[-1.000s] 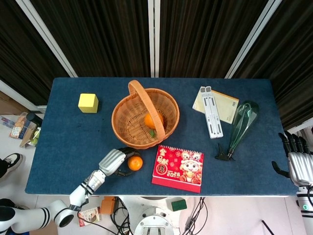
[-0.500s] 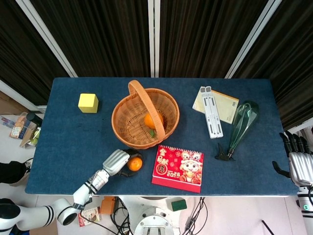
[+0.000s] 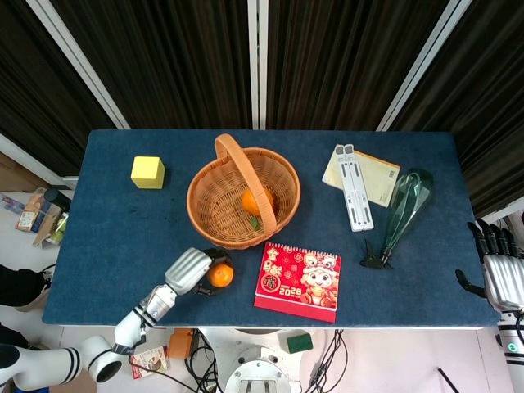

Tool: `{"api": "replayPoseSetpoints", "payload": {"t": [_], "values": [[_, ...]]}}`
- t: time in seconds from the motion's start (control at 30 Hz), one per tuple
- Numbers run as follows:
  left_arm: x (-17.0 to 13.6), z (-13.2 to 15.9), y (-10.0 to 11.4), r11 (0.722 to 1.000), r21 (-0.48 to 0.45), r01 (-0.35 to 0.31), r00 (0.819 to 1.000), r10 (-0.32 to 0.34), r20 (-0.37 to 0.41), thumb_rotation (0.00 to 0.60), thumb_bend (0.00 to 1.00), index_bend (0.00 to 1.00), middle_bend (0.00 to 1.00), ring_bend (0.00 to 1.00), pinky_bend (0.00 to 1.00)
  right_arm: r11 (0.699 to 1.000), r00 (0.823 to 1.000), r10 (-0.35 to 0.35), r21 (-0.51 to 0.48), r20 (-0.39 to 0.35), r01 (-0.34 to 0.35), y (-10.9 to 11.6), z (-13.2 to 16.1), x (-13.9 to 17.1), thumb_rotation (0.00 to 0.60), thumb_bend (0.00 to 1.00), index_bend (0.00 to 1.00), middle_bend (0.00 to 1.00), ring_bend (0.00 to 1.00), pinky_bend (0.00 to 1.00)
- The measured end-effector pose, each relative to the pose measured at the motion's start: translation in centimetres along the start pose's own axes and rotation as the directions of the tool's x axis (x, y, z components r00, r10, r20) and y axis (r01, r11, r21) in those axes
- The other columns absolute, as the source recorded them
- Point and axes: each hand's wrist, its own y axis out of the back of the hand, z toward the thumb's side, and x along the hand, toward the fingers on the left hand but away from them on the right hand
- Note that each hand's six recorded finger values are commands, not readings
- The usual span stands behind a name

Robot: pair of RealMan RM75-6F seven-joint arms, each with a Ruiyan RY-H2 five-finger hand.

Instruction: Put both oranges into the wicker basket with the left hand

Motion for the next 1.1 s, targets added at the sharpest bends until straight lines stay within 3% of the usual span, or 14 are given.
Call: {"api": "replayPoseSetpoints", "payload": {"t": [0.17,0.27,0.4,0.53,0.67,0.87,1.1], "values": [[-1.3,0.3,3.4,0.997,0.068,-0.046,0.999,0.047,-0.006,0.600,0.24,0.44,0.48,0.44,0.65,1.000,1.000,0.003,0.001,-0.003,-0.003,-0.1,0.1,0.0,0.600,0.28,0.00,0.00,0.00,0.00],[-2.0,0.5,7.1,0.985,0.132,-0.110,0.993,0.114,-0.021,0.600,0.24,0.45,0.49,0.45,0.65,1.000,1.000,-0.002,0.001,-0.004,0.002,0.1,0.1,0.1,0.600,0.28,0.00,0.00,0.00,0.00],[-1.6,0.1,12.2,0.960,0.179,-0.216,0.972,0.229,-0.054,0.600,0.24,0.45,0.49,0.45,0.66,1.000,1.000,-0.001,0.003,-0.005,0.001,0.0,0.2,0.1,0.600,0.28,0.00,0.00,0.00,0.00],[0.6,-0.4,15.0,0.951,0.159,-0.266,0.957,0.280,-0.074,0.600,0.24,0.45,0.49,0.45,0.66,1.000,1.000,-0.004,0.000,-0.006,0.004,0.0,0.2,0.2,0.600,0.28,0.00,0.00,0.00,0.00],[3.6,-0.9,15.1,0.959,0.153,-0.240,0.964,0.254,-0.080,0.600,0.24,0.45,0.48,0.45,0.65,1.000,1.000,-0.006,-0.003,0.003,0.006,0.1,0.0,0.1,0.600,0.28,0.00,0.00,0.00,0.00],[8.2,-1.7,12.9,0.977,0.140,-0.160,0.979,0.176,-0.105,0.600,0.24,0.45,0.48,0.45,0.64,1.000,1.000,0.001,-0.007,0.006,-0.001,0.0,-0.2,-0.2,0.600,0.28,0.00,0.00,0.00,0.00],[11.8,-3.4,10.6,0.980,0.177,-0.095,0.983,0.120,-0.140,0.600,0.24,0.45,0.47,0.43,0.58,1.000,1.000,0.007,-0.014,0.019,-0.007,0.1,-0.6,-0.4,0.600,0.28,0.00,0.00,0.00,0.00]]}}
